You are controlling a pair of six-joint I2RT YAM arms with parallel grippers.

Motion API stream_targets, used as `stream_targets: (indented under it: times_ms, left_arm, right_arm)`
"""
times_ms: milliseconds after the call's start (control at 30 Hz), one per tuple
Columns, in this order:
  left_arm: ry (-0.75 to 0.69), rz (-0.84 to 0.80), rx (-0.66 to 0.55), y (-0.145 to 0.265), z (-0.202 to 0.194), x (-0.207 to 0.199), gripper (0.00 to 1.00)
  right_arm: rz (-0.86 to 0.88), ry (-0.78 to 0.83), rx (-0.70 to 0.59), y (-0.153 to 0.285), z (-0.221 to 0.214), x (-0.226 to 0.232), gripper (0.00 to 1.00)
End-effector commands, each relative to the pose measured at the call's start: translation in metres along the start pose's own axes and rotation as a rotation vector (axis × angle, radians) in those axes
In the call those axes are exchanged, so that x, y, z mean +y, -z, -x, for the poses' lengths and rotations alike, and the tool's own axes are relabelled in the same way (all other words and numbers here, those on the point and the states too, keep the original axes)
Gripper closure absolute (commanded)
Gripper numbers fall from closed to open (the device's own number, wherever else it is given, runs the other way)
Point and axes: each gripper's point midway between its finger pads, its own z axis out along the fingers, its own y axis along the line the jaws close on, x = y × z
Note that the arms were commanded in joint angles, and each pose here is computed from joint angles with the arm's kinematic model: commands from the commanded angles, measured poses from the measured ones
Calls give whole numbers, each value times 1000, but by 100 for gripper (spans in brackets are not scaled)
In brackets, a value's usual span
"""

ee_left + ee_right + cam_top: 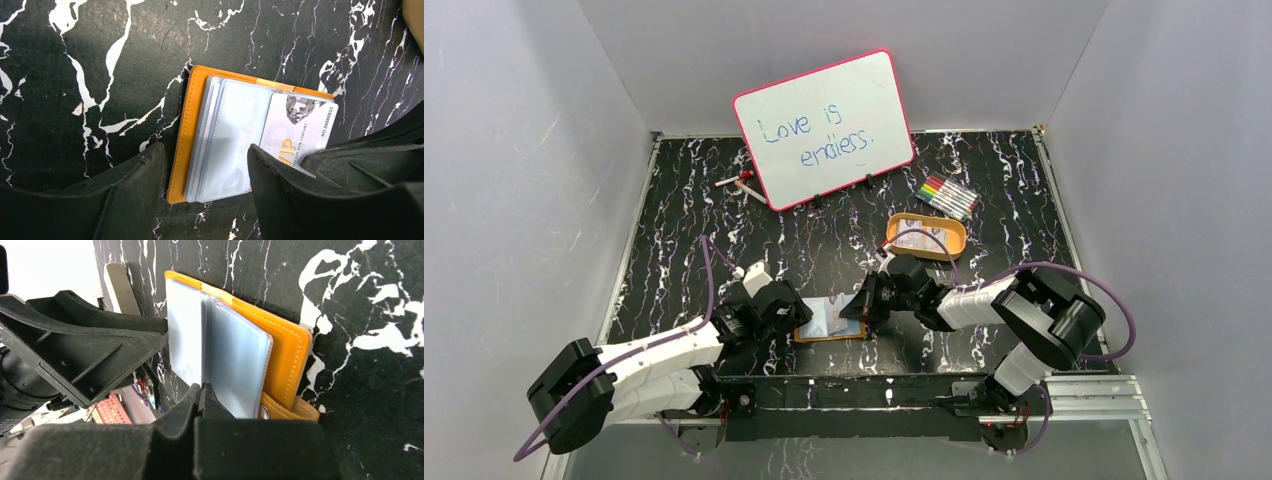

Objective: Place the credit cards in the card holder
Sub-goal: Insert the credit card into the card holder.

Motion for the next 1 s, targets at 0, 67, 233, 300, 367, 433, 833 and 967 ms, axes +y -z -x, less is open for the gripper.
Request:
stream_targets:
  times_ms: [0,67,233,300,367,433,833,967]
  left_arm:
    - [-6,41,18,-1,-6,14,41]
    - [-4,45,14,0,-6,16,42]
    - [2,46,5,1,-4,17,43]
    - [4,44,4,1,-4,17,43]
    - [6,41,5,1,-4,17,44]
    - [5,42,8,1,-5,17,44]
    - [6,40,14,1,-6,17,45]
    - [5,40,17,1,-7,17,45]
  right_arm:
    - [25,-13,-49,4,4,4,100]
    - [13,-19,-71,7,7,3,100]
    - [15,-37,-55,7,4,3,100]
    - [24,-43,-54,6,3,3,100]
    - [37,-47,-52,5,4,5,100]
    - [49,-44,-48,4,3,7,100]
    - [65,-40,-31,-3,0,11,100]
    - [65,-43,-28,-4,-1,11,100]
